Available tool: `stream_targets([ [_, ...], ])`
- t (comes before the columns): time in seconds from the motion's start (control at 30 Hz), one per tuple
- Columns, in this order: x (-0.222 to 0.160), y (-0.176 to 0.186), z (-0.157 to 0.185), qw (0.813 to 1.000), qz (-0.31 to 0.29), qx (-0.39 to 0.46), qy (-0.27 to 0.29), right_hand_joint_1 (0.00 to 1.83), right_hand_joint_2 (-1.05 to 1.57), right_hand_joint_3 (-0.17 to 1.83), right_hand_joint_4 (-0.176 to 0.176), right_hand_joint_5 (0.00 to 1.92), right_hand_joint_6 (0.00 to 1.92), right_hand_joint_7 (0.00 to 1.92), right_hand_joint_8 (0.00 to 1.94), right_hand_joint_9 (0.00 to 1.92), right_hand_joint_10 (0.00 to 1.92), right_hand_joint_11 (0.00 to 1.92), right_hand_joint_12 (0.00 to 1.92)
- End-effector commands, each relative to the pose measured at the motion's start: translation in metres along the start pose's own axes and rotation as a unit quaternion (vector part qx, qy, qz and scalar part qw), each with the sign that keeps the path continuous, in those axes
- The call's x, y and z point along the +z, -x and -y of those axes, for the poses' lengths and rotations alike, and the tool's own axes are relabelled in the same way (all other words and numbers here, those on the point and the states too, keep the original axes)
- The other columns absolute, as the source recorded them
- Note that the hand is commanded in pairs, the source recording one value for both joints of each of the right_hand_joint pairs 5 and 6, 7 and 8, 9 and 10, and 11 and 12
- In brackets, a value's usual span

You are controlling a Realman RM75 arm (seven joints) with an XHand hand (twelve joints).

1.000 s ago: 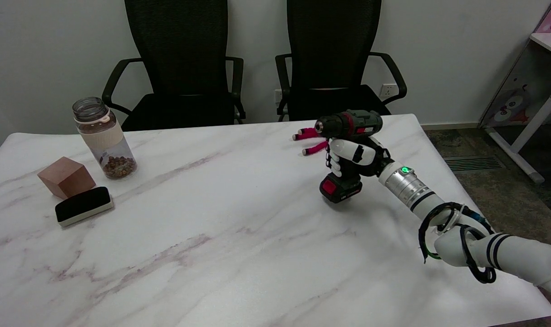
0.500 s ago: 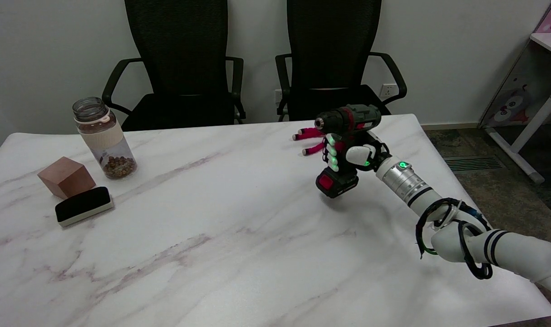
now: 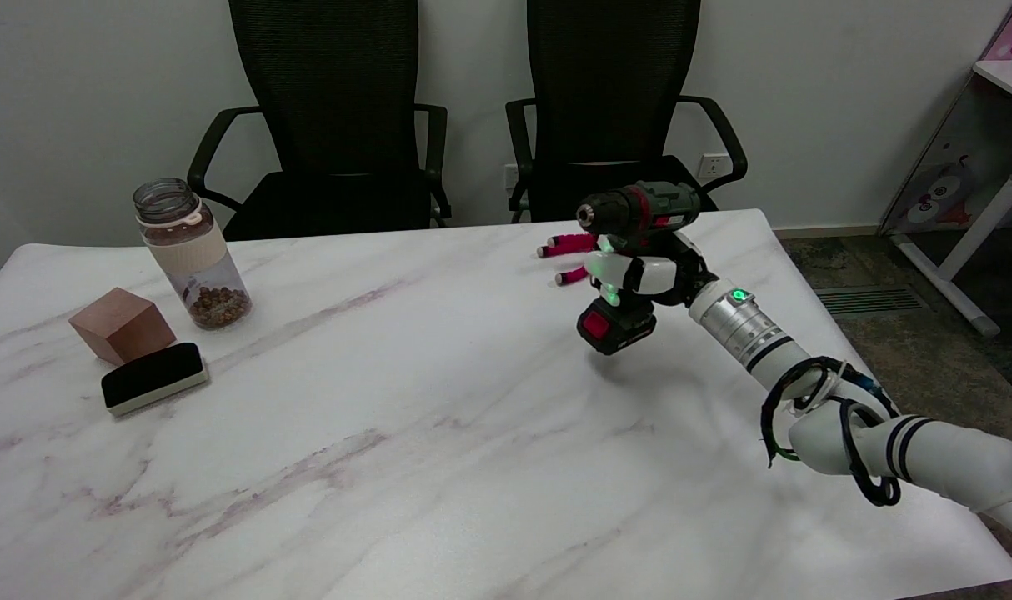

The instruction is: Pick up the power screwdriver.

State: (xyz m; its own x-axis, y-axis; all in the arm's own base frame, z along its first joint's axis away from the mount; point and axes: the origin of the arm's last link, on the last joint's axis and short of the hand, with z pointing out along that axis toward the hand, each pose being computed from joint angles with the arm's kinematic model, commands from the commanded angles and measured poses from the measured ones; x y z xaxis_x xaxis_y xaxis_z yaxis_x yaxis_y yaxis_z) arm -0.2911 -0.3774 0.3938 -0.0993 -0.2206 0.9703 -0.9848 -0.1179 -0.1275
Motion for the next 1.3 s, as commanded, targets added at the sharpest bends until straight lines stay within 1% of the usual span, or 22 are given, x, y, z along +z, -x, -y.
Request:
stream_targets([
  [0.03,0.019,0.005,0.022,0.999,0.004,0.012,-0.034,1.22,1.47,0.78,0.064,1.73,1.73,1.73,1.73,1.92,1.92,1.92,1.92],
  [0.1,0.024,0.008,0.029,0.999,0.011,0.010,-0.041,1.17,1.57,0.73,0.072,1.76,1.76,1.76,1.76,1.92,1.92,1.92,1.92],
  [0.3,0.037,0.019,0.047,0.998,0.029,0.000,-0.063,1.17,1.57,0.70,0.074,1.80,1.80,1.80,1.80,1.92,1.92,1.92,1.92],
  [0.43,0.042,0.022,0.053,0.997,0.035,0.000,-0.069,1.17,1.57,0.69,0.076,1.83,1.83,1.83,1.83,1.92,1.92,1.92,1.92],
  [0.8,0.056,0.036,0.076,0.993,0.057,0.006,-0.099,1.15,1.57,0.70,0.079,1.83,1.83,1.83,1.83,1.92,1.92,1.92,1.92],
  [1.0,0.064,0.044,0.084,0.993,0.062,-0.011,-0.104,1.15,1.57,0.70,0.080,1.83,1.83,1.83,1.83,1.92,1.92,1.92,1.92],
  [1.23,0.069,0.050,0.082,0.994,0.061,-0.024,-0.086,1.14,1.57,0.71,0.081,1.82,1.82,1.82,1.82,1.92,1.92,1.92,1.92],
  [1.3,0.069,0.053,0.082,0.994,0.064,-0.021,-0.083,1.13,1.57,0.74,0.081,1.81,1.81,1.81,1.81,1.92,1.92,1.92,1.92],
])
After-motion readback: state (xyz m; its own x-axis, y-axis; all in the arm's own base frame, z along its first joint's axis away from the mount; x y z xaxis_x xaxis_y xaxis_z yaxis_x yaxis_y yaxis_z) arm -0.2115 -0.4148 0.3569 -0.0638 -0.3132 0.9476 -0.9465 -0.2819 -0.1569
